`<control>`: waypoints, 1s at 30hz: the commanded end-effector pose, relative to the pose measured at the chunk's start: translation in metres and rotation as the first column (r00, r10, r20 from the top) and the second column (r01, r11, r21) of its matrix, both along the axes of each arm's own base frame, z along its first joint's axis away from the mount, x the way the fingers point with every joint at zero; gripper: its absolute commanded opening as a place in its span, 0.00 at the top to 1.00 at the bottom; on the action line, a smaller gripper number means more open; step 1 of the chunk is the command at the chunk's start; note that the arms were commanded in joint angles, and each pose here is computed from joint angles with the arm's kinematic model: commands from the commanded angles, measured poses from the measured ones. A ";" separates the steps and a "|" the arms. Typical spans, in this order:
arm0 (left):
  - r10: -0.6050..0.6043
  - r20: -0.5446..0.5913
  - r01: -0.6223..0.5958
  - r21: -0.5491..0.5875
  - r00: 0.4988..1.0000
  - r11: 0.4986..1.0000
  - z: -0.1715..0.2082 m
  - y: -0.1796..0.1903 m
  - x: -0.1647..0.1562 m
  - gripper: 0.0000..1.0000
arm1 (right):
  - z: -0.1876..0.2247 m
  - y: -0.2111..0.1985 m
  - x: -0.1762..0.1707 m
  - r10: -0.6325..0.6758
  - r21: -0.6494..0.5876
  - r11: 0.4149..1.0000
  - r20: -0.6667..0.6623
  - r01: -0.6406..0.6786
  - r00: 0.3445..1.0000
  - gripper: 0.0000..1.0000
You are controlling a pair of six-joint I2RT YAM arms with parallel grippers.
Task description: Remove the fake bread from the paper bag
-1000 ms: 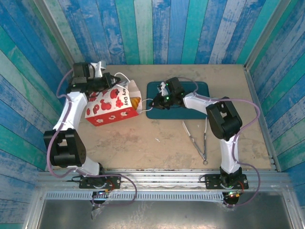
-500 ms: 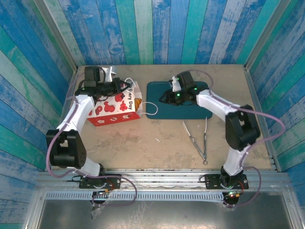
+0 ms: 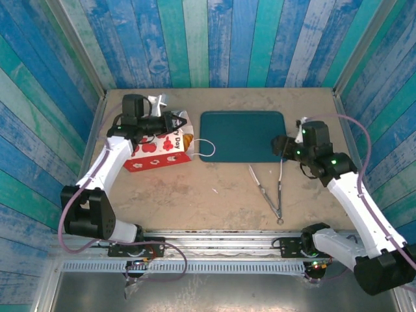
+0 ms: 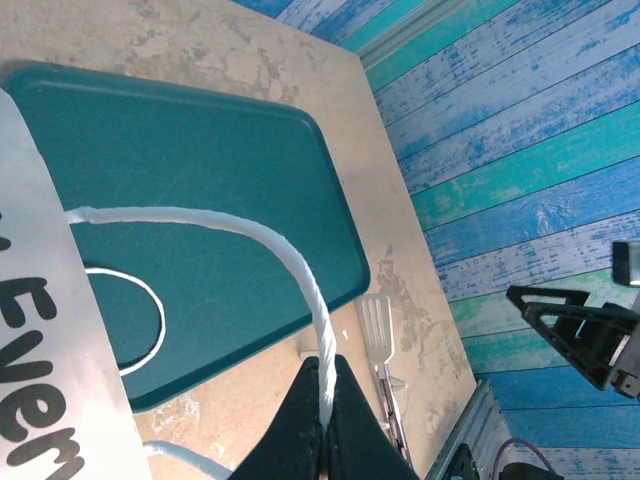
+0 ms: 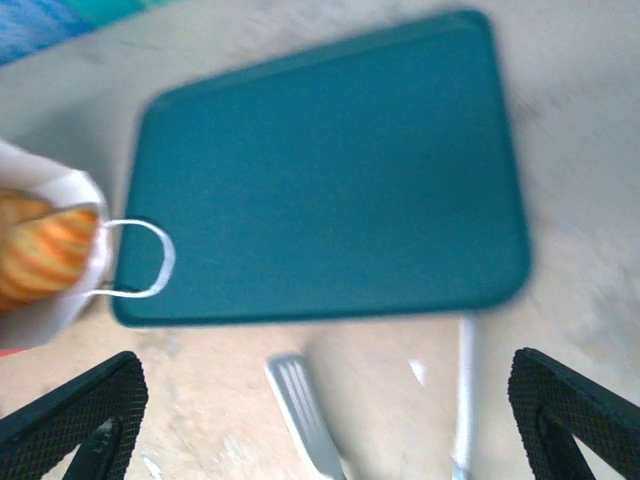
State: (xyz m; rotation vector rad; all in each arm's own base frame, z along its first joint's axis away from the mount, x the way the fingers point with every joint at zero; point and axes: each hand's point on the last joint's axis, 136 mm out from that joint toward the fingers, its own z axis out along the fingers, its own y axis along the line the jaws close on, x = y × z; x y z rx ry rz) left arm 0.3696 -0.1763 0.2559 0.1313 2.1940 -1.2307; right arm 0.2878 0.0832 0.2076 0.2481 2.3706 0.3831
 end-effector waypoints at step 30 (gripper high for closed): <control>0.008 0.086 -0.018 0.114 0.996 0.993 0.004 0.010 -0.012 0.95 | -0.185 0.055 -0.130 0.179 -0.123 0.929 -0.675 -0.349 0.715 0.10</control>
